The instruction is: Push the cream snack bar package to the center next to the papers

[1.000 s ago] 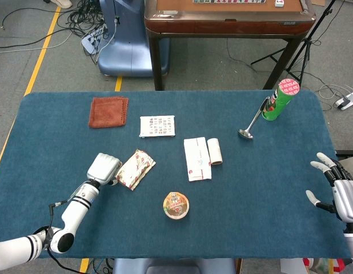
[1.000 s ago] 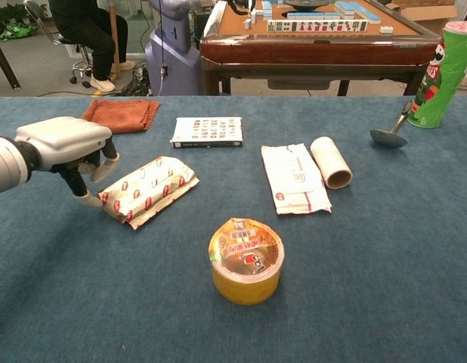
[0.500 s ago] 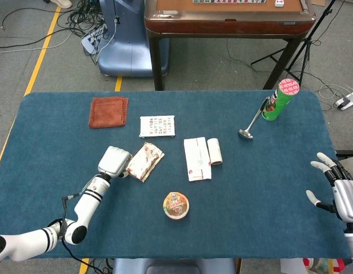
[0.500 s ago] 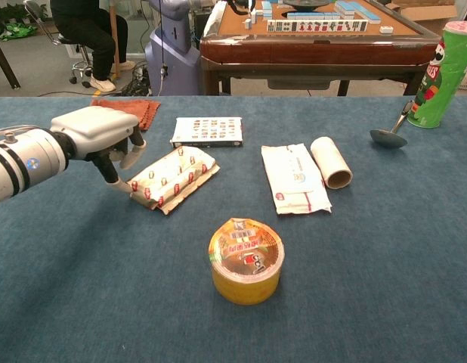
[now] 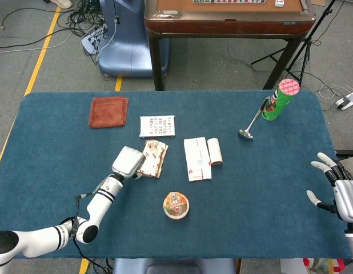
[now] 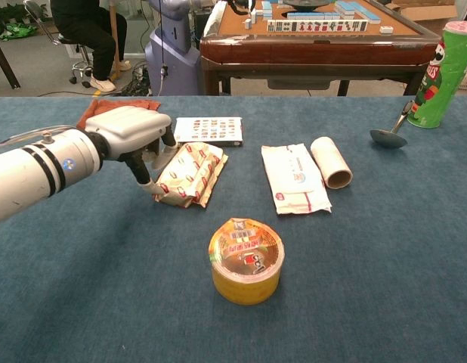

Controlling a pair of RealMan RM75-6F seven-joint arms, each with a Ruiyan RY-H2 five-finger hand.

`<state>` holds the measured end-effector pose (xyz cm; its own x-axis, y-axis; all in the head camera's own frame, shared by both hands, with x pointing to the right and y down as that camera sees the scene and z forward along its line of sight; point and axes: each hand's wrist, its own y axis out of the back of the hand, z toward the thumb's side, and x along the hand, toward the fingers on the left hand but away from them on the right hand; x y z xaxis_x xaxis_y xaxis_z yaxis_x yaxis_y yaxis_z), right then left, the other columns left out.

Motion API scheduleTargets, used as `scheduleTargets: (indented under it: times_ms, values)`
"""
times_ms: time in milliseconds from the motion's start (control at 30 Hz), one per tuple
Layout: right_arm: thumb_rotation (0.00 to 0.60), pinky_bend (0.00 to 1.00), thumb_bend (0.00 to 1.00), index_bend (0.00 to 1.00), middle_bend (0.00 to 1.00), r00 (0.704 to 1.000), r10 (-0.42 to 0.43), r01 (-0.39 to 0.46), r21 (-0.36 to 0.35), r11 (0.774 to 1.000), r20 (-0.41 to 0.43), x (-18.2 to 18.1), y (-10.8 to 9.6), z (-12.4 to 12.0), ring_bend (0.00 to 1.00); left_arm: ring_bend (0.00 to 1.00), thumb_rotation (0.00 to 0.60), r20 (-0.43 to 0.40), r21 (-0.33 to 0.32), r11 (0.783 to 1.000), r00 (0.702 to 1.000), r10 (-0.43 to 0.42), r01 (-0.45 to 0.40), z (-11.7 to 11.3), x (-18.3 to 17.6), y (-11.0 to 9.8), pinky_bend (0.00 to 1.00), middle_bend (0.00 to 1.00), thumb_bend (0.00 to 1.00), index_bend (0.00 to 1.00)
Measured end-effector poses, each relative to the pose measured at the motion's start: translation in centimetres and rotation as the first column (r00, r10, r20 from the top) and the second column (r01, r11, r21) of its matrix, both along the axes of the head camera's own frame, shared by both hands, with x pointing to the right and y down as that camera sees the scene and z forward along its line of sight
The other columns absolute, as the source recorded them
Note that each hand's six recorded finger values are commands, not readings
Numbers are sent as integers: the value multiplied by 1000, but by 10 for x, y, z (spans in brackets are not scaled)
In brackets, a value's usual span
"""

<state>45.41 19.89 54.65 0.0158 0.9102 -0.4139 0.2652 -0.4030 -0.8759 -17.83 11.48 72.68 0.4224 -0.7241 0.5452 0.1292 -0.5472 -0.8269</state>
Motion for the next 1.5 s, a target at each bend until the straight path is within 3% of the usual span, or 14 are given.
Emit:
scheduleTargets:
  times_ms: [700, 1067, 1200, 1500]
  values:
    - [600, 238, 246, 238, 108, 1000, 2, -2, 1, 1000, 8, 1, 0, -2, 84, 1000, 600, -78, 22, 999, 996, 44, -43, -7, 55, -2, 1000, 1000, 0, 954]
    - [600, 238, 246, 238, 108, 1000, -2, 2, -11, 1000, 3, 0, 1, 1, 84, 1000, 600, 33, 61, 998, 999, 32, -34, -20, 8, -10, 1000, 1000, 0, 949]
    - [600, 238, 246, 238, 108, 1000, -4, 4, -19, 1000, -1, -1, 1, 3, 84, 1000, 600, 96, 67, 997, 995, 33, -39, -17, -13, -11, 1000, 1000, 0, 949]
    - [600, 238, 246, 238, 108, 1000, 0, 0, -22, 1000, -7, 0, 1, 4, 84, 1000, 600, 156, 37, 998, 987, 45, -52, -1, -33, -11, 1000, 1000, 0, 947]
